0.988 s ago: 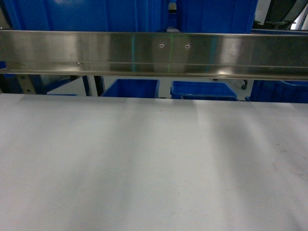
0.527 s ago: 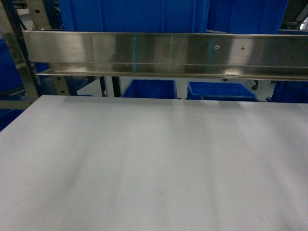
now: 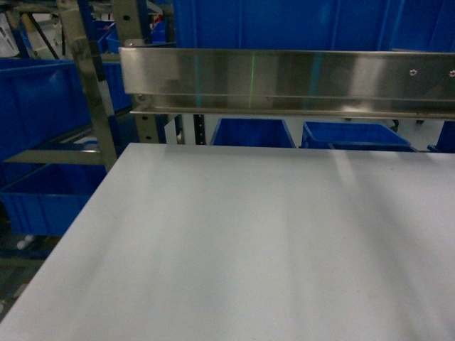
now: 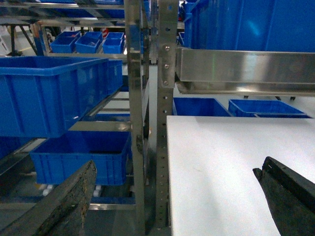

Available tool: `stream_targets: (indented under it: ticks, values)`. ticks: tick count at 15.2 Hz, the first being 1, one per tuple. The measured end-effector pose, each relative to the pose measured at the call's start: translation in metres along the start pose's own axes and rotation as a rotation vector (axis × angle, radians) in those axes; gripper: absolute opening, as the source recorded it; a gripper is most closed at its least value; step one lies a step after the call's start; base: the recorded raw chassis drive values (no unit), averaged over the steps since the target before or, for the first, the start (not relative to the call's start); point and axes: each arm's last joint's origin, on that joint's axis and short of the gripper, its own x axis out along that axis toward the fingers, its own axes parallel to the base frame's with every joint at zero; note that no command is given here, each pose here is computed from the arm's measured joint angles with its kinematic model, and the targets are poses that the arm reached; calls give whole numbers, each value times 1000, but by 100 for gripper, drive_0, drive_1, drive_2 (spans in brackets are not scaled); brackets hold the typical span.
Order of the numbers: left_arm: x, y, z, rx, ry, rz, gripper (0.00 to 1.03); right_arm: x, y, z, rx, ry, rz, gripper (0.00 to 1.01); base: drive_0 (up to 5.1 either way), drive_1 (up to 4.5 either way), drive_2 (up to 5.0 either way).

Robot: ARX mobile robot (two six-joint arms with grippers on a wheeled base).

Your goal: Place magnetic block on left shelf second layer

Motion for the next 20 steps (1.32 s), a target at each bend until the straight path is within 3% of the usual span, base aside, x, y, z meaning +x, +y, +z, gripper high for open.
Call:
stream_targets:
  ticks: [20]
  values:
    - [0,0,0,0,0,0,98,0,0,0,0,4,0,33,-495,248,248]
